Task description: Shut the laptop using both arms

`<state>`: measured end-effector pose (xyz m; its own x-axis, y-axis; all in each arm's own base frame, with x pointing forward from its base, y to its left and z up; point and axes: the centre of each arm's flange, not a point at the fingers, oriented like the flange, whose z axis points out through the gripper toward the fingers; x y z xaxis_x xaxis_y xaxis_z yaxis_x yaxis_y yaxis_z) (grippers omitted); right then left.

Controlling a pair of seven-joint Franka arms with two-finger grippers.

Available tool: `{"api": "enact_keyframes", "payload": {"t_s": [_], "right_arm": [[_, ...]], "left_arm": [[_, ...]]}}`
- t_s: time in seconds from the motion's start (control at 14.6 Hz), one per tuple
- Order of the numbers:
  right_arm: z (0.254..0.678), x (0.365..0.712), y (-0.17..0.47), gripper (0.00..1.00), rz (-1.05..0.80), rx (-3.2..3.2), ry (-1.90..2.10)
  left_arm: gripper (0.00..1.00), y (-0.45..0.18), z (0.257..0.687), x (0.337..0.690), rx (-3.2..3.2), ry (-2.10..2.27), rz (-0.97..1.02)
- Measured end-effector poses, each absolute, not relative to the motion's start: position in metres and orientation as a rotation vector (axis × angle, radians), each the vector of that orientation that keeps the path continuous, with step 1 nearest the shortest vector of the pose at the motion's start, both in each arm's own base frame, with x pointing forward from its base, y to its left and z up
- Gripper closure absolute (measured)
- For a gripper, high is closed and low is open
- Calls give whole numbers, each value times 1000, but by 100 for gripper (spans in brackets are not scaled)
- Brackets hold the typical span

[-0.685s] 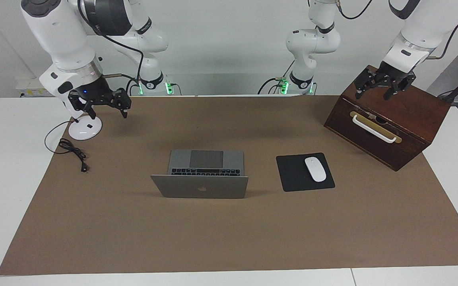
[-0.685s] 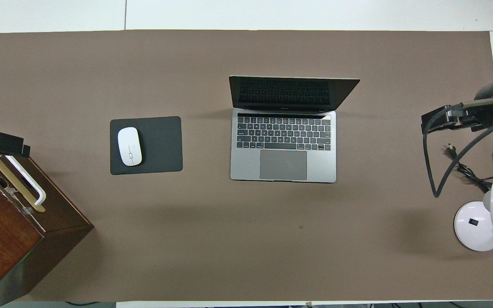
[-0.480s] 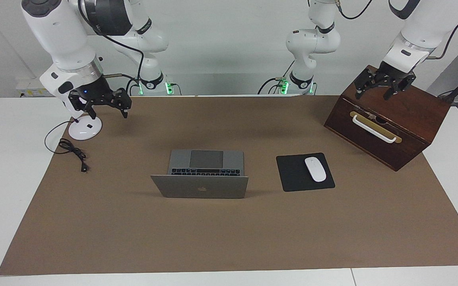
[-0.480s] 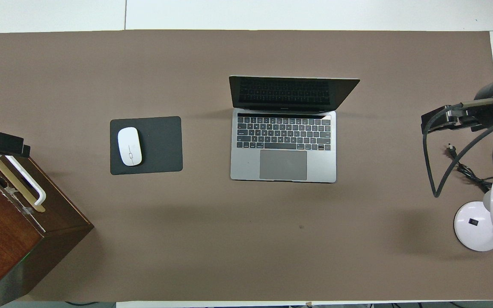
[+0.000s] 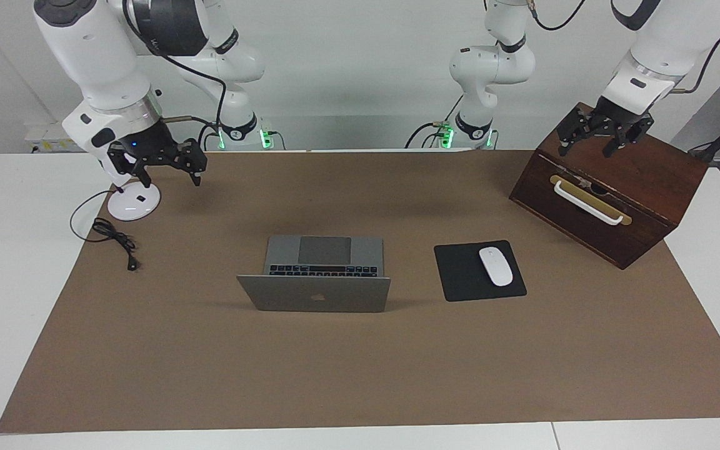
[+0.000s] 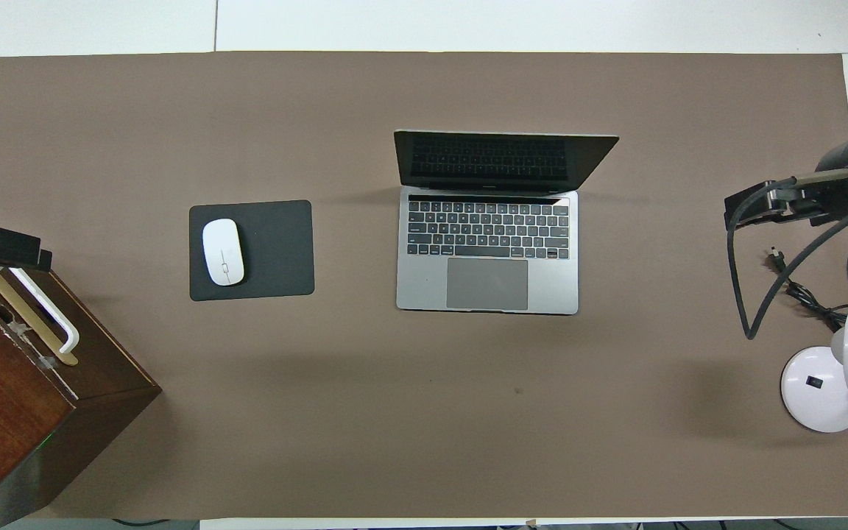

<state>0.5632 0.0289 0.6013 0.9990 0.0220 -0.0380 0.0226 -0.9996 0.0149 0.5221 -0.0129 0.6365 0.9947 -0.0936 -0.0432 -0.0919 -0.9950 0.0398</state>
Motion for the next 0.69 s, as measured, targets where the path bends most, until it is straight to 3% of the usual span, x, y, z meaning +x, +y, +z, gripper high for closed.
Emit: {"api": "enact_keyframes", "payload": {"t_s": [0.69], "right_arm": [[600, 565, 30, 0, -50, 3171, 24]], "left_arm": [[0, -13, 636, 522, 3100, -143, -71]]}}
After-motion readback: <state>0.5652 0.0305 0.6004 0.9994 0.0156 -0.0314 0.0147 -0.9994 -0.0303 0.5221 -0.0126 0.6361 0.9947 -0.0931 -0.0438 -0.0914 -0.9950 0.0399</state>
